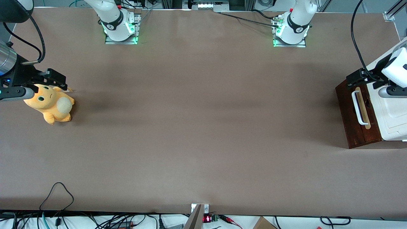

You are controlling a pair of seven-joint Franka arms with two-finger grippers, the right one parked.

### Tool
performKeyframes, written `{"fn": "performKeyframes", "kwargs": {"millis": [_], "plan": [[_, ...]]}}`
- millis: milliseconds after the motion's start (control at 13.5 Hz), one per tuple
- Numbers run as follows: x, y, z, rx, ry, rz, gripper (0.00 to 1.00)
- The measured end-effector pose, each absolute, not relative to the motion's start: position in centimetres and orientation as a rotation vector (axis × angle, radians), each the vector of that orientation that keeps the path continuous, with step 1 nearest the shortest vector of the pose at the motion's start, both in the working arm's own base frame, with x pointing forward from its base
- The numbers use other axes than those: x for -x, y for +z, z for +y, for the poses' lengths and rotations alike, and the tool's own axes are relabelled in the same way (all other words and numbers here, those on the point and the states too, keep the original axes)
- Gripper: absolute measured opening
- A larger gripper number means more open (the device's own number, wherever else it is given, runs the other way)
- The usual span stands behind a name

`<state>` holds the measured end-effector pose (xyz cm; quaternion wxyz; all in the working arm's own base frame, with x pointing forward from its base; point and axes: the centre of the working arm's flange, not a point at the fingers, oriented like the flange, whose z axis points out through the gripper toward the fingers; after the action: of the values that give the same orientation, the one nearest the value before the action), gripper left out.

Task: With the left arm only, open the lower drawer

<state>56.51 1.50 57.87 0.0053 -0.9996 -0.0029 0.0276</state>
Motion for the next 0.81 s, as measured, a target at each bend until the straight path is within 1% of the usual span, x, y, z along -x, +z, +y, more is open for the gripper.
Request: {"fn": "performKeyframes", "kwargs": {"millis": [591,812], "plan": [[-56.40,58.08,1.35,3.130,0.097,-0.001,1.00],[-56.26,57.96,1.35,3.129,0.118,-0.001,1.00]]}}
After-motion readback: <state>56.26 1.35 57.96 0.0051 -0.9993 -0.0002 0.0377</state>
